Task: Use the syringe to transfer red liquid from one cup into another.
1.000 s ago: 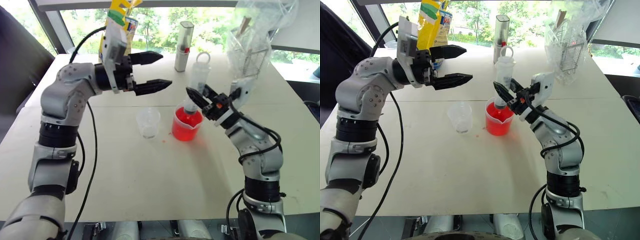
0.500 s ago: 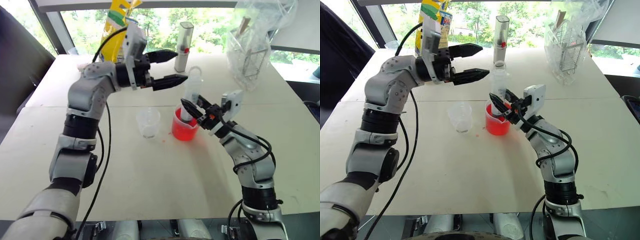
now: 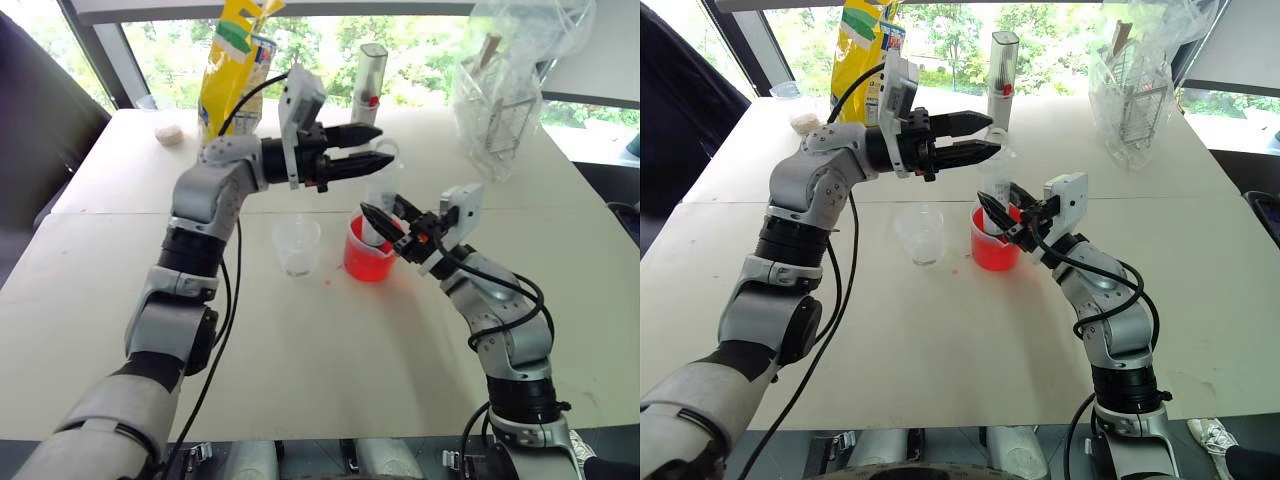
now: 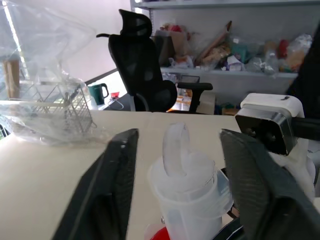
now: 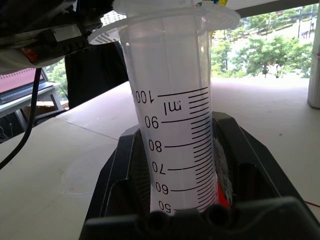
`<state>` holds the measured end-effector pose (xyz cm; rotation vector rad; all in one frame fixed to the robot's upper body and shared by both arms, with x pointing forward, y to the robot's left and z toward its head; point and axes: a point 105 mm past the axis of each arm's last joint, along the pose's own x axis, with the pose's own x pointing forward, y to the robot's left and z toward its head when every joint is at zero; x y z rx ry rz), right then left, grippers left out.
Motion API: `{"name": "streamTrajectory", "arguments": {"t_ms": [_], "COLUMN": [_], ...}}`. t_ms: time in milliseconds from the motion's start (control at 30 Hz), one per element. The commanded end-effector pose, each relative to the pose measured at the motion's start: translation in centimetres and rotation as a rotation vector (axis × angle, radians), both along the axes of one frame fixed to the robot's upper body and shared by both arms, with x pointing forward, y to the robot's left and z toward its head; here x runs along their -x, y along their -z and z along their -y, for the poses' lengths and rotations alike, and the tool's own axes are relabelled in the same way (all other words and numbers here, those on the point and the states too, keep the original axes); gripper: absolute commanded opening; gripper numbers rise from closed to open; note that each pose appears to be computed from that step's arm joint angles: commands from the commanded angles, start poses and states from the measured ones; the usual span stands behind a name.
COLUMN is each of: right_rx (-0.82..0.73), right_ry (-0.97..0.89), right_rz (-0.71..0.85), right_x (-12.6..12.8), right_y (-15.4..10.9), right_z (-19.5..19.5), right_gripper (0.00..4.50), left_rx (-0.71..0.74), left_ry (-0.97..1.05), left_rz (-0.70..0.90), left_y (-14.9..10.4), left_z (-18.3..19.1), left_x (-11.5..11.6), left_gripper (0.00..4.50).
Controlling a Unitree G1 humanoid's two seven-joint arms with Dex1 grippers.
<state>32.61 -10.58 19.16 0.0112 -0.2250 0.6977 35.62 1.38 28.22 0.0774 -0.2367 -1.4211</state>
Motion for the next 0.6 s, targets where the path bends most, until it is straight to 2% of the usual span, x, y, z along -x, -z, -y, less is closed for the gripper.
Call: {"name": "streamTrajectory", "arguments": {"t_ms": [33, 67, 100, 333, 600], "right_rx": [0.0, 0.002, 0.003, 0.011, 0.005], "right_ry": [-0.018, -0.019, -0.021, -0.033, -0.052], "right_rz": [0.096, 0.097, 0.098, 0.099, 0.052], "right_x": [0.9, 0.9, 0.9, 0.9, 0.9], "right_y": [-2.1, -2.1, -2.1, -2.2, -1.1], "right_z": [-0.4, -0.4, -0.4, -0.6, -0.9], "right_gripper": [1.35, 1.35, 1.35, 1.35, 1.35], "left_rx": [0.008, 0.006, 0.003, 0.006, 0.072], "left_ry": [0.019, 0.022, 0.027, 0.034, -0.01], "left_rz": [0.043, 0.042, 0.04, 0.049, 0.117], "left_y": [-1.4, -1.3, -1.2, -1.6, -4.8], "left_z": [0.4, 0.5, 0.6, 0.4, -0.3], "left_x": [0.4, 0.4, 0.5, 0.7, 0.3], "left_gripper": [0.82, 0.28, 0.02, 0.02, 0.02]}}
